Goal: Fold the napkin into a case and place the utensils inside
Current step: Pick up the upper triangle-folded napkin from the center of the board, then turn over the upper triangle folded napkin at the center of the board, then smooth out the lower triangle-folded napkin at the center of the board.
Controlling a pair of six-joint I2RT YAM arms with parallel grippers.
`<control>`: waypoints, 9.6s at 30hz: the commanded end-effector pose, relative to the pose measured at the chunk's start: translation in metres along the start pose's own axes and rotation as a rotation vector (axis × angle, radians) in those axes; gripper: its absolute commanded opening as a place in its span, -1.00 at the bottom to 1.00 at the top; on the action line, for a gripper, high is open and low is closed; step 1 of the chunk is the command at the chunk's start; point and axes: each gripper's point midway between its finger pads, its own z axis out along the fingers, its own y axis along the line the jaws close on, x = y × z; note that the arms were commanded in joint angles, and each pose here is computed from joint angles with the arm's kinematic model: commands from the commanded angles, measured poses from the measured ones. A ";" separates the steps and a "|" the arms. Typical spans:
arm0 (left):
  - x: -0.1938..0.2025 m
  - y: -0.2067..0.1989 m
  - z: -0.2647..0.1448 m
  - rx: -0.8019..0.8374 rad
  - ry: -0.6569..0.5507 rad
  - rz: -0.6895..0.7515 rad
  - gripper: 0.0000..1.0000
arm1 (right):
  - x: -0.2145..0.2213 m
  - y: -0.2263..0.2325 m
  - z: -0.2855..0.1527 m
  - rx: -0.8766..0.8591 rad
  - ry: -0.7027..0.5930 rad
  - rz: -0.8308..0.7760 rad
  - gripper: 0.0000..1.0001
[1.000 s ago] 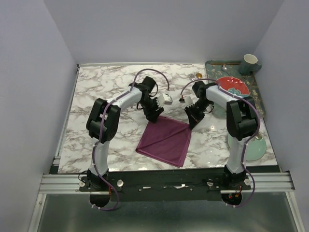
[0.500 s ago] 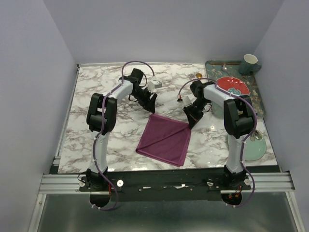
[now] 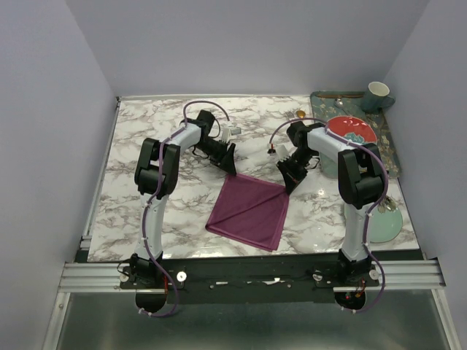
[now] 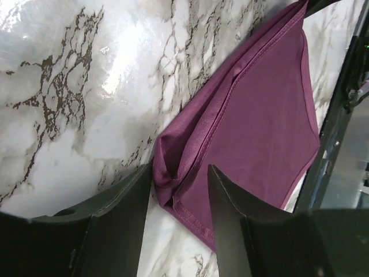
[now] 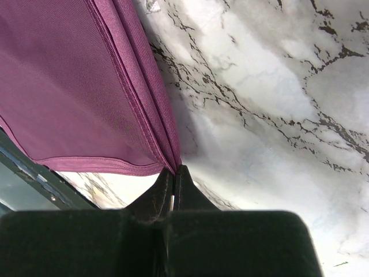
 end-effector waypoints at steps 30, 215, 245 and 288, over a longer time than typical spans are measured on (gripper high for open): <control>-0.145 -0.036 -0.137 -0.347 -0.313 0.722 -1.00 | -0.139 -0.069 -0.182 0.705 -0.459 -0.317 -0.99; 0.063 0.042 -0.119 -0.480 -0.725 -0.728 0.40 | -0.075 0.211 0.065 0.226 -0.362 -0.963 -0.99; 0.062 0.042 -0.090 -0.340 -0.728 -0.783 0.07 | -0.054 0.198 0.094 0.190 -0.288 -0.968 -0.99; 0.047 -0.047 -0.153 -0.446 -0.497 0.254 0.14 | -0.022 0.164 0.001 0.201 -0.365 -0.647 0.09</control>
